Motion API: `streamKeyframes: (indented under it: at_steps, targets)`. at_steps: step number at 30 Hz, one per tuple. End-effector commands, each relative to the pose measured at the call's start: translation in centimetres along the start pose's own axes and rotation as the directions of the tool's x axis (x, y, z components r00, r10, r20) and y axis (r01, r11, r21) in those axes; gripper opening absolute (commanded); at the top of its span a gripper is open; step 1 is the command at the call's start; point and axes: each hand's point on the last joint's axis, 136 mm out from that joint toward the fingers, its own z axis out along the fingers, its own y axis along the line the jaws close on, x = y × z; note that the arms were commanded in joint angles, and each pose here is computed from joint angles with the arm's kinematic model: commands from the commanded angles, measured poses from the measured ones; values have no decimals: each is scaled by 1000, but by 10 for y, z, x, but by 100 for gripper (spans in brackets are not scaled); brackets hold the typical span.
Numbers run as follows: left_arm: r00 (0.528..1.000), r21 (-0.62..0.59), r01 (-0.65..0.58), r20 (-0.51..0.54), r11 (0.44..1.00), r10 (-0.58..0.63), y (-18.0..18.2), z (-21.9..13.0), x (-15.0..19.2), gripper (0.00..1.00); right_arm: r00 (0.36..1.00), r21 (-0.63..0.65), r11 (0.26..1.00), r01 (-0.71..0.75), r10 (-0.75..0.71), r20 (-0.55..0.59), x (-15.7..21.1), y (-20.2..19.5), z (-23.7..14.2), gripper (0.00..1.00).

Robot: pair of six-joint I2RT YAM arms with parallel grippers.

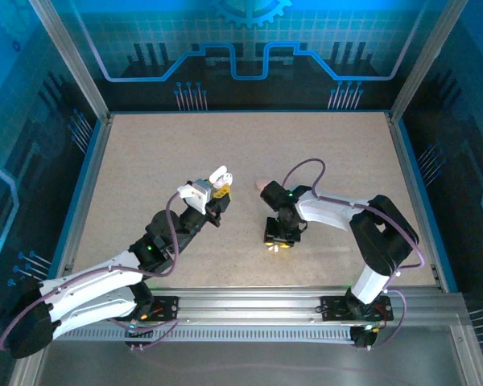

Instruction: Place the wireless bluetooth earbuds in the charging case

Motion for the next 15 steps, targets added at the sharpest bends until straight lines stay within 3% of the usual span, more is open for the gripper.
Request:
streamKeyframes:
  at_steps: [1,10,15]
  targets:
    - [999,-1,-2,36,1000,2,2,-1,-11,29,1000,-17,1000,6,-6,-23,3,10,4,38]
    - [999,-1,-2,35,1000,2,2,-1,-11,29,995,-51,995,90,-92,-40,-3,33,7,37]
    - [999,-4,-4,37,1000,4,3,-2,-12,29,994,26,994,110,-109,-19,-4,28,0,36]
